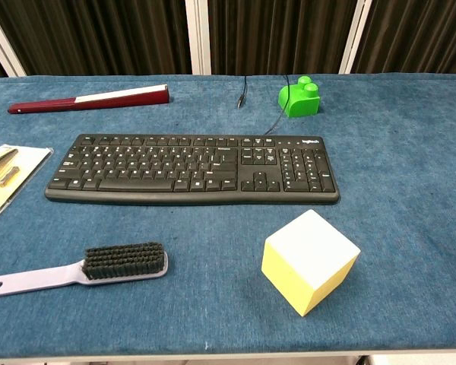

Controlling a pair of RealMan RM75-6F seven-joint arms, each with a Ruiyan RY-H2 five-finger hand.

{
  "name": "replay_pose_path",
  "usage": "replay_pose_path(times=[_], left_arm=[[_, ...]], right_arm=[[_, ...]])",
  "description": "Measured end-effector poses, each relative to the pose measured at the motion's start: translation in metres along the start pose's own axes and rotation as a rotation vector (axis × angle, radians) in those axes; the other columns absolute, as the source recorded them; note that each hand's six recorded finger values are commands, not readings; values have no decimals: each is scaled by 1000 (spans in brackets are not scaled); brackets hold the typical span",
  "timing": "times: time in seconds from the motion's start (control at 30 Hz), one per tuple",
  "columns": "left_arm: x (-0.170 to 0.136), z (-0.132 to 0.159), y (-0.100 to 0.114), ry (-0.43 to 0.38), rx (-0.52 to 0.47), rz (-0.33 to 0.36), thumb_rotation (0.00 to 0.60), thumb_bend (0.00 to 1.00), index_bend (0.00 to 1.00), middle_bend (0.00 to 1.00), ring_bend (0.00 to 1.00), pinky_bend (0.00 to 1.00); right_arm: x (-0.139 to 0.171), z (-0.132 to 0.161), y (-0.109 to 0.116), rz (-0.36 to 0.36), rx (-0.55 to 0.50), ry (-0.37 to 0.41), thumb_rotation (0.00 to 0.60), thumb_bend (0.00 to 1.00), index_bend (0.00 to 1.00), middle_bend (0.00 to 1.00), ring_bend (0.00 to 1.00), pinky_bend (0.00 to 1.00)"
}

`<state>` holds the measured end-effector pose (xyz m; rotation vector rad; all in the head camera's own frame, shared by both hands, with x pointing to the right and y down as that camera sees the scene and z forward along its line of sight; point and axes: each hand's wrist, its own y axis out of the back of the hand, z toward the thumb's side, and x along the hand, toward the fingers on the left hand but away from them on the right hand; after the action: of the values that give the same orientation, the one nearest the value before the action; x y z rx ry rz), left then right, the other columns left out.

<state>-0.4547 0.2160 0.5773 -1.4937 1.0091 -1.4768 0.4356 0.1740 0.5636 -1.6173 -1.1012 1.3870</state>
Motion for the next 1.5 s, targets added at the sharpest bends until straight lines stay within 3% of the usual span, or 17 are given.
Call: replay_pose_path(times=[0.2,0.37,0.47,0.5,0.57,0.7,0.8,0.9,1.13,1.5], left_arm=[[1,1,0,5,4,-4,600,111,24,0,0,0],[2,4,-1,0,1,-6,600,111,24,0,0,0],[5,8,-5,-9,-4,-12,600,111,24,0,0,0],[6,9,-6,-13,-5,-13,600,111,24,0,0,0],[7,10,-6,-17,-4,-12,600,111,24,0,0,0],[7,9,-8,-20,0,-21,600,111,24,0,0,0],[7,9,-11,-19,-2,-29,600,110,24,0,0,0],[7,7,-14,-15,-5,-36,600,111,24,0,0,0],[8,5,-19,-11,-12,-45,600,111,24,0,0,0],[9,2,-24,-7,-17,-54,600,110,24,0,0,0]], right_arm=[[-3,3,-3,16,3,10,300,78,0,0,0,0],[-10,19,-14,63,20,67,299,78,0,1,0,0],[-18,36,-27,117,43,125,299,104,0,86,25,63],[-21,42,-32,136,52,145,299,140,0,152,82,138],[-28,58,-44,183,77,196,299,266,13,331,329,370],[-41,89,-67,277,121,290,286,625,178,811,868,850],[-50,111,-84,353,150,350,245,889,249,946,995,981],[-61,133,-98,410,179,400,188,998,267,990,1000,1000],[-75,160,-120,463,235,439,173,1000,272,1000,1000,1000],[-82,168,-142,508,260,417,170,1000,272,1000,1000,1000]])
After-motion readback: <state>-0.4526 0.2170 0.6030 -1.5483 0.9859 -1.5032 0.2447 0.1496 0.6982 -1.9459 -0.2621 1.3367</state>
